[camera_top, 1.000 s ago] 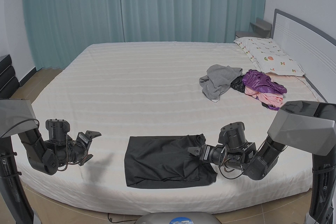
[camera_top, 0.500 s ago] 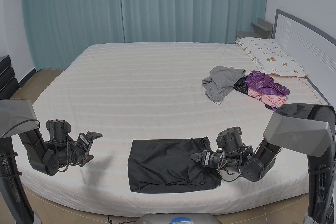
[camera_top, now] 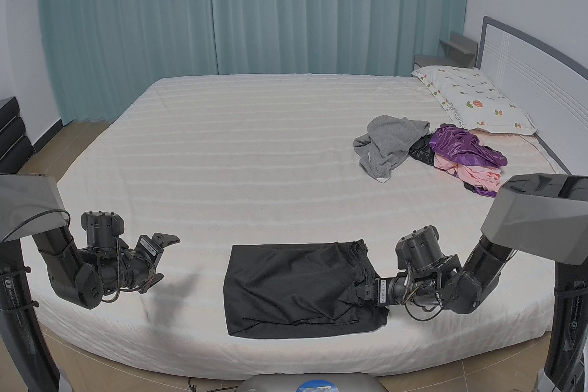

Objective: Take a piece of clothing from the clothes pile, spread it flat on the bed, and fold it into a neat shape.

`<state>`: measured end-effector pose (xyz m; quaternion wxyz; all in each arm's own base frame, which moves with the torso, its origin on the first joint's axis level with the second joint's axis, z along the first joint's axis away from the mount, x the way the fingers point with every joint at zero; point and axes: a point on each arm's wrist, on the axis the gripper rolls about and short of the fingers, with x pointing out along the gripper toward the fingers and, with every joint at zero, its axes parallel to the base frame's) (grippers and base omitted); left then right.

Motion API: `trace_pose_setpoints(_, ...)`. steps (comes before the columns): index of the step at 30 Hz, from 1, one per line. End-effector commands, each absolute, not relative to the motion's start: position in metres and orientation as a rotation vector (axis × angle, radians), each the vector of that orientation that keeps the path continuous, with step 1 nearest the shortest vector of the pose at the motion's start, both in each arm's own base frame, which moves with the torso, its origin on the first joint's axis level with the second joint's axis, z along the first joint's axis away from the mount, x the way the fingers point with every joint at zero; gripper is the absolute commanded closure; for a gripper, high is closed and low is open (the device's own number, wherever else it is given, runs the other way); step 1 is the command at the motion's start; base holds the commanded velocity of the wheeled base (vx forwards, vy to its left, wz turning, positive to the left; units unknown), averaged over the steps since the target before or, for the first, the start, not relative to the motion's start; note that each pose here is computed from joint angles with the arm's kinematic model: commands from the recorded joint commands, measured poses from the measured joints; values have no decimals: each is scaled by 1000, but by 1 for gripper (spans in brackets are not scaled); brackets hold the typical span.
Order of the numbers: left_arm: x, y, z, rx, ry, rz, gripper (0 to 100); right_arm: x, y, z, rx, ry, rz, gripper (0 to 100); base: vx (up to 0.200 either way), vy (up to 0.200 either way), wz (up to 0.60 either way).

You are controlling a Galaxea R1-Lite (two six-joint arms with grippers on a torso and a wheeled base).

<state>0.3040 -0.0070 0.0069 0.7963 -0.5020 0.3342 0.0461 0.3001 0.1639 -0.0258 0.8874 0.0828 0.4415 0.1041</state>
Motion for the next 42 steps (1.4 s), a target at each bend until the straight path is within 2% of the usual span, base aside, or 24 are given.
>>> trace_pose_setpoints(1,303,-7,5,-1072,723,102,0,292,119,-16,46,946,183,0,0,0,0)
trace_pose_setpoints(7,303,-7,5,-1072,723,101,0,297,107,-9,45,921,180,0,0,0,0)
trace_pose_setpoints(11,303,-7,5,-1072,723,101,0,297,109,4,97,888,264,0,0,0,0)
trace_pose_setpoints(12,303,-7,5,-1072,723,101,0,298,112,9,162,879,365,0,0,0,0)
trace_pose_setpoints(15,303,-7,5,-1072,723,101,0,297,119,3,240,899,429,0,0,0,0)
trace_pose_setpoints(24,305,-9,5,-1070,724,97,0,295,149,-22,347,897,499,0,0,0,0)
trace_pose_setpoints(38,306,-9,4,-1069,722,97,0,291,153,-29,351,940,536,0,0,0,0)
trace_pose_setpoints(39,306,-9,4,-1069,722,97,0,291,153,-30,350,943,535,100,0,0,0)
trace_pose_setpoints(42,307,-9,4,-1067,720,101,0,288,156,-35,343,964,539,100,0,0,0)
